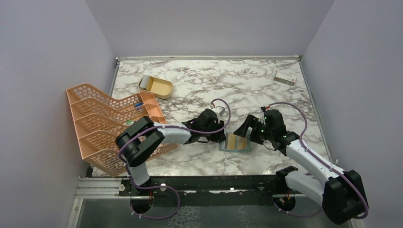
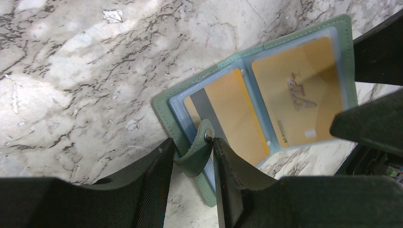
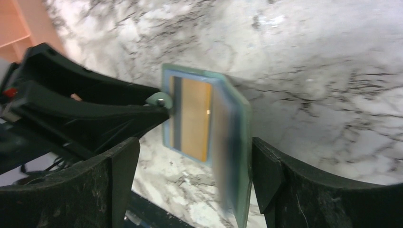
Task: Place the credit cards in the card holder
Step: Close the card holder at the center of the board.
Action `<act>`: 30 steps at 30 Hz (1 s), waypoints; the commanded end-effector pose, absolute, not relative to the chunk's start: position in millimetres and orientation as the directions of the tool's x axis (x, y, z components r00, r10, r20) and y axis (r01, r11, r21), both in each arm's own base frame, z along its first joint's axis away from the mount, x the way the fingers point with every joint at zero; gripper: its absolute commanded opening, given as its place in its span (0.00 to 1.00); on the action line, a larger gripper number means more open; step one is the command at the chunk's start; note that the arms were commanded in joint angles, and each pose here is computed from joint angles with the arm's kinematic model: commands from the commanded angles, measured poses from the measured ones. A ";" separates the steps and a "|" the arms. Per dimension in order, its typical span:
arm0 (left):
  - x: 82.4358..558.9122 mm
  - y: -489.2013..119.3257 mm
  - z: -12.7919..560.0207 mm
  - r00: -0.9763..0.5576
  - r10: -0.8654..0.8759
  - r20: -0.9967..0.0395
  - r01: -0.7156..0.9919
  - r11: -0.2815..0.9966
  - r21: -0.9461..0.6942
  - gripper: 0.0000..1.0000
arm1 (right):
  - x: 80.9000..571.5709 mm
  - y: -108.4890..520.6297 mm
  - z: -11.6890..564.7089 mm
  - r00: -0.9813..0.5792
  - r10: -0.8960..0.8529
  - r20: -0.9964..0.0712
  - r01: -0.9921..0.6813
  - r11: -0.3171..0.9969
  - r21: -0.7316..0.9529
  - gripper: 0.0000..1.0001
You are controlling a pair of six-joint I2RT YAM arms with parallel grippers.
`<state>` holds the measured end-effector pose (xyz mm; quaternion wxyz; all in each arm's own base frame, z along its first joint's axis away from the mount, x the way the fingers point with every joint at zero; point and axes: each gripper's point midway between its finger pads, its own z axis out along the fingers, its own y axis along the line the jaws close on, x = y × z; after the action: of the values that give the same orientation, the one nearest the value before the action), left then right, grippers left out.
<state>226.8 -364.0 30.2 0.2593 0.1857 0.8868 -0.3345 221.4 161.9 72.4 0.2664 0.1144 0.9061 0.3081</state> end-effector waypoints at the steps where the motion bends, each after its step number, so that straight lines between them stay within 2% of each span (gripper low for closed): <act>1: 216.7 -366.8 25.6 -0.813 0.161 -0.559 0.498 0.691 -0.524 0.37 | 219.9 187.1 103.7 -0.841 0.359 -0.404 -0.055 0.686 0.725 0.82; 7: 216.4 -366.8 27.1 -0.818 0.150 -0.556 0.488 0.693 -0.531 0.37 | 218.6 190.3 102.0 -0.852 0.358 -0.382 -0.048 0.673 0.738 0.80; 11: 220.2 -358.3 26.0 -0.813 0.149 -0.563 0.475 0.728 -0.494 0.38 | 216.9 191.2 96.9 -0.862 0.349 -0.367 -0.041 0.675 0.737 0.75; 17: 228.4 -342.3 26.1 -0.795 0.165 -0.583 0.464 0.785 -0.410 0.40 | 218.2 177.6 81.4 -0.857 0.352 -0.376 0.009 0.740 0.673 0.68; 22: 232.1 -336.4 37.1 -0.776 0.158 -0.611 0.467 0.795 -0.387 0.40 | 220.8 164.5 73.1 -0.843 0.354 -0.406 0.036 0.789 0.614 0.46; 26: 232.6 -329.3 38.0 -0.770 0.169 -0.615 0.463 0.811 -0.358 0.40 | 225.4 153.1 71.9 -0.818 0.358 -0.451 0.046 0.821 0.569 0.22; 30: 234.6 -324.2 41.8 -0.761 0.171 -0.626 0.462 0.821 -0.337 0.40 | 227.6 147.8 73.0 -0.810 0.348 -0.472 0.047 0.840 0.540 0.11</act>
<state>230.8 -335.3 35.1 0.2791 0.1711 0.9061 -0.2682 217.6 158.2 65.1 0.2575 0.1117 0.9140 0.2930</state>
